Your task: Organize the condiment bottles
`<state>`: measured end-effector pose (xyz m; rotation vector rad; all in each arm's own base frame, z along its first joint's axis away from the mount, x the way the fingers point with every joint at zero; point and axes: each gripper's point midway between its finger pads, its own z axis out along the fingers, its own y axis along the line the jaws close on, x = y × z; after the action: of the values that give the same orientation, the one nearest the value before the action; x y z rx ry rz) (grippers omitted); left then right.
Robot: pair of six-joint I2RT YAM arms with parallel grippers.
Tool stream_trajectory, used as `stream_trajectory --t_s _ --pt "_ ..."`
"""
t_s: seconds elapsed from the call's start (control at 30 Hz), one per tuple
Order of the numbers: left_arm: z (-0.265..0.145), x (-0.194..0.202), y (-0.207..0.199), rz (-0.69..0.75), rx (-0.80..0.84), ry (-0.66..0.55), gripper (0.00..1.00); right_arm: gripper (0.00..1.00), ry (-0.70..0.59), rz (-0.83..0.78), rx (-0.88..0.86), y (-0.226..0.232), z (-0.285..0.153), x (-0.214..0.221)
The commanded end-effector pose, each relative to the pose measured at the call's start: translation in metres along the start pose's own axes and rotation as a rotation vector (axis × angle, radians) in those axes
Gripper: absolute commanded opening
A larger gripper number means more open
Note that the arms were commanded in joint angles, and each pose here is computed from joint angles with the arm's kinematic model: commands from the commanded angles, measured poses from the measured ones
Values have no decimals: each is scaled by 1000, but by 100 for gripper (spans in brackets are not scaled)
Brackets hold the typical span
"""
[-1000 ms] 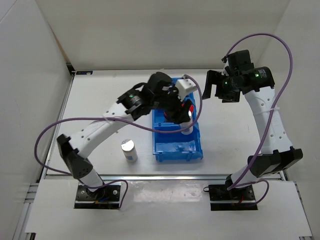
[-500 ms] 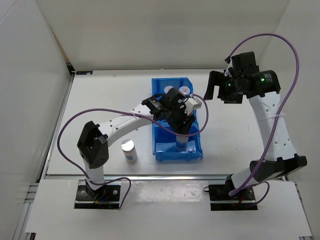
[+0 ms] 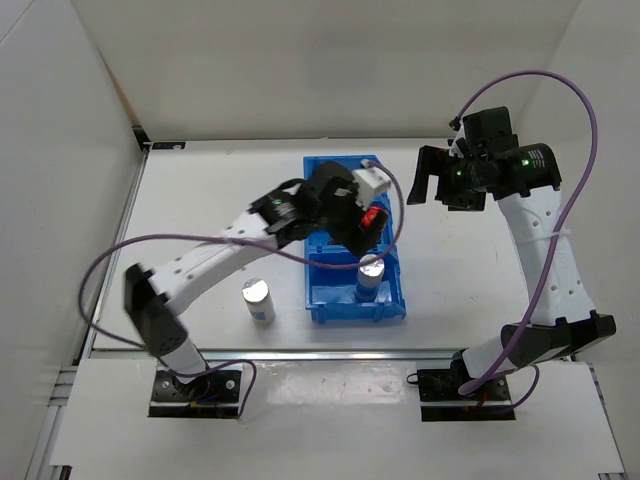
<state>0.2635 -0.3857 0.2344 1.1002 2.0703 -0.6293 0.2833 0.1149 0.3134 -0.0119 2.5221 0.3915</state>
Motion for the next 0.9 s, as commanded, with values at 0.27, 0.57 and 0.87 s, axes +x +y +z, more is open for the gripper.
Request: stream_trajectory --t_s 0.27,0.57,0.87 --pt "-166 100 38 -442 -306 -32 100 100 88 26 -48 7 18 10" --pt "-153 192 45 -589 -446 199 100 100 113 39 -85 17 23 2" --pt "-141 223 52 -664 -527 275 100 100 144 34 -75 17 17 4"
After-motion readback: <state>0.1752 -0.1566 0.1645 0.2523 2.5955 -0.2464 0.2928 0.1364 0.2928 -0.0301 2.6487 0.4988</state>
